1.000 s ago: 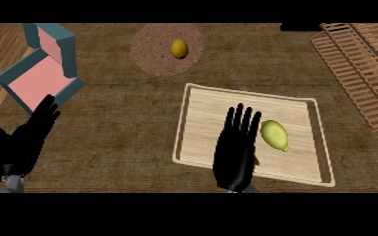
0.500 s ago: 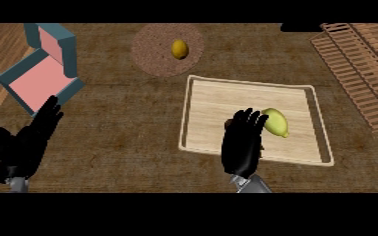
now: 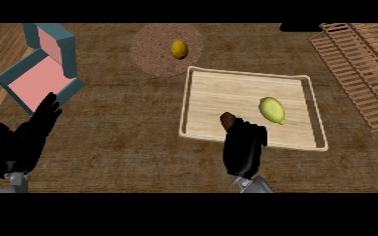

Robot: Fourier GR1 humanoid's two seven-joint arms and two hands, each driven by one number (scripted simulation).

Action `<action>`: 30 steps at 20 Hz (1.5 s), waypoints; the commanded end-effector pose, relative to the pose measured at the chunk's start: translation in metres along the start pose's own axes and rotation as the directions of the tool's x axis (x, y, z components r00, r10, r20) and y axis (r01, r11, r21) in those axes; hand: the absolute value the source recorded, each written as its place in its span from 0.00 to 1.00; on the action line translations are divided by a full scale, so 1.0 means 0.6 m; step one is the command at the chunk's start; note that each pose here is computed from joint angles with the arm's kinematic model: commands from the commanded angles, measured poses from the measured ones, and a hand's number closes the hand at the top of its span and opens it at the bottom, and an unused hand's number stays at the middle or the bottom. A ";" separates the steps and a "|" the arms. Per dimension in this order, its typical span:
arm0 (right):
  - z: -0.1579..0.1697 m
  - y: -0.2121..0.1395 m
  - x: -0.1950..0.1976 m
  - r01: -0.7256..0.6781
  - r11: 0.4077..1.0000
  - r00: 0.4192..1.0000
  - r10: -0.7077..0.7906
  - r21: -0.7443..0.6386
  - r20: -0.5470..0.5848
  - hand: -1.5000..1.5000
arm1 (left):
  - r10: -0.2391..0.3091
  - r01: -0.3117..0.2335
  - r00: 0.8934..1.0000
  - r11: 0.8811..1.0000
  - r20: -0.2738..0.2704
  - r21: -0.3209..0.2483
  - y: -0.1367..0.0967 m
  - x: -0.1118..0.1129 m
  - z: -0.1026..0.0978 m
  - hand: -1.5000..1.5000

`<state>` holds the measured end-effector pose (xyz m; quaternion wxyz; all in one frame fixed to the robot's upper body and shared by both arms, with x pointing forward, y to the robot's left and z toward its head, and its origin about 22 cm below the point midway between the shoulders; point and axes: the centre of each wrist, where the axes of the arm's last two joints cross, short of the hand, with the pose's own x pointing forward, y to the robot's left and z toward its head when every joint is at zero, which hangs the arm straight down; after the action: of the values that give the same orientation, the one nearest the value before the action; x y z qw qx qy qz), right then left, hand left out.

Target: Pick the sweet potato from the tray and place it in the tiered shelf

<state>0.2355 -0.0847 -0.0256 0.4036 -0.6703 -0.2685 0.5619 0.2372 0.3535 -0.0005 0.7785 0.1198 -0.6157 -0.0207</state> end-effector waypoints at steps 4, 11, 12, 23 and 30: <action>0.005 -0.003 0.016 -0.005 0.991 0.999 0.010 -0.134 0.032 1.00 | 0.006 -0.006 1.000 1.000 -0.002 0.001 0.012 0.020 -0.009 0.50; -0.200 -0.043 -0.182 0.610 0.791 0.631 -0.462 0.032 -0.623 1.00 | 0.009 -0.009 1.000 1.000 0.010 0.000 0.009 0.002 0.009 0.50; -0.223 -0.060 -0.201 0.655 0.756 0.583 -0.501 0.006 -0.639 1.00 | 0.014 -0.014 0.999 1.000 0.031 0.003 0.004 0.011 0.000 0.50; -0.354 -0.185 -0.286 0.731 0.617 0.275 -0.657 -0.291 -0.702 1.00 | 0.010 -0.010 1.000 1.000 0.010 -0.013 0.004 0.009 -0.005 0.50; -0.341 -0.295 -0.327 0.716 0.483 0.119 -0.796 -0.504 -0.593 1.00 | -0.007 0.007 1.000 1.000 -0.001 0.000 -0.004 0.010 0.007 0.50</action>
<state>0.4123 -0.2111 0.2065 0.6773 -0.6325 -0.3758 -0.0050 0.2400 0.3460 0.0031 0.7766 0.1173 -0.6184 -0.0251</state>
